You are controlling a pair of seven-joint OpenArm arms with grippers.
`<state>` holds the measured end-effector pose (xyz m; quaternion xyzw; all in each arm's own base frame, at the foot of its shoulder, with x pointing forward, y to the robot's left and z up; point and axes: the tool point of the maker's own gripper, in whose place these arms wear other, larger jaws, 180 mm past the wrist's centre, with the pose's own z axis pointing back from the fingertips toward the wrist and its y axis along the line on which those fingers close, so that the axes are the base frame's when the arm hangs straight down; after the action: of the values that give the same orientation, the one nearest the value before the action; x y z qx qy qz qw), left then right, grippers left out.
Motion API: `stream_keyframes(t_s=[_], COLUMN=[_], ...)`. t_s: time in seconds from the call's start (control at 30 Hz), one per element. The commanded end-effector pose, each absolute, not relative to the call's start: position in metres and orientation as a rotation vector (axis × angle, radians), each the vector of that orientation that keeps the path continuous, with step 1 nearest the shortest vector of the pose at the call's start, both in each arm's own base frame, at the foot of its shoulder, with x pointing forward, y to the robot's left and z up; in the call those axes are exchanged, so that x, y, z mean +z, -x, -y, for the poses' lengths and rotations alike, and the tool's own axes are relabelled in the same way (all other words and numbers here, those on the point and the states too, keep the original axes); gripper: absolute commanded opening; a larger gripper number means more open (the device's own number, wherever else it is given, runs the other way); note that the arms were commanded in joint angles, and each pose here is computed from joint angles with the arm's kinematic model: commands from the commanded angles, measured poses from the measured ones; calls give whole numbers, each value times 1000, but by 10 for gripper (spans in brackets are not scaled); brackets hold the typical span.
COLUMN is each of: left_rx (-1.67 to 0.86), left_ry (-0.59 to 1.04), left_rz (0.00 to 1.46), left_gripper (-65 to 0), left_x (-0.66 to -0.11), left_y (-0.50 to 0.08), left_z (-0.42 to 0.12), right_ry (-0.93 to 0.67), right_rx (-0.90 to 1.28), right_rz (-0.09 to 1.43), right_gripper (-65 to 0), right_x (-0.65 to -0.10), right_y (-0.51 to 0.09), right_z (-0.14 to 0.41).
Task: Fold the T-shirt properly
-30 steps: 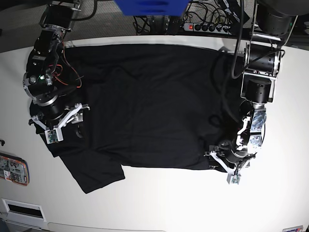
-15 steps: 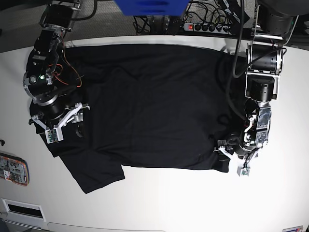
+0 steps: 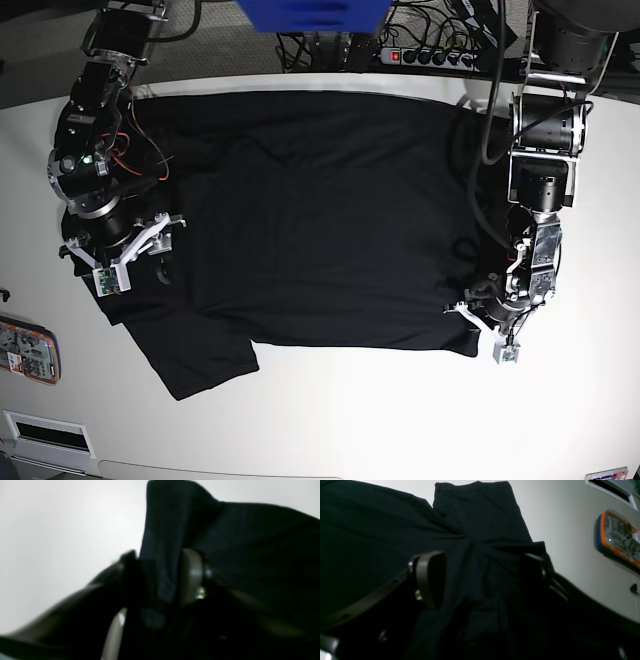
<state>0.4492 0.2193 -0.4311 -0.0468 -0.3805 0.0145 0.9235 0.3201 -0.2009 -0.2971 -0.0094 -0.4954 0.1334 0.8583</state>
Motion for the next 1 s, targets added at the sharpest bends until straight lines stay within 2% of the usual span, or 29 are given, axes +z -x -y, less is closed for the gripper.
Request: stream_keyframes(t_s=[0.0, 0.03, 0.07, 0.4, 0.53, 0.7, 0.87, 0.97], left_rx=[30, 32, 32, 39, 39, 40, 42, 26], left_ry=[93, 91, 91, 89, 89, 88, 88, 92], left_rz=[819, 832, 842, 885, 885, 887, 888, 915], left_gripper=[-569, -630, -650, -650, -650, -650, -650, -650], left_x=[-418, -417, -417, -409, -409, -409, -409, -399], left_y=[-460, -460, -461, -467, -467, -467, -467, -471], left_z=[-222, -223, -224, -225, -225, -226, -226, -222], right_ry=[25, 25, 25, 24, 8, -21, -73, -116], right_rx=[287, 287, 287, 280, 237, 187, 275, 275], right_rz=[1093, 1093, 1093, 1098, 1151, 1082, 1013, 1026], right_gripper=[-220, -220, -220, -220, -220, -220, -220, -220], right_x=[-283, -283, -283, -281, -265, -286, -291, -288], right_y=[-326, -326, -326, -334, -378, -412, -467, -498], right_z=[201, 201, 201, 204, 211, 230, 208, 199])
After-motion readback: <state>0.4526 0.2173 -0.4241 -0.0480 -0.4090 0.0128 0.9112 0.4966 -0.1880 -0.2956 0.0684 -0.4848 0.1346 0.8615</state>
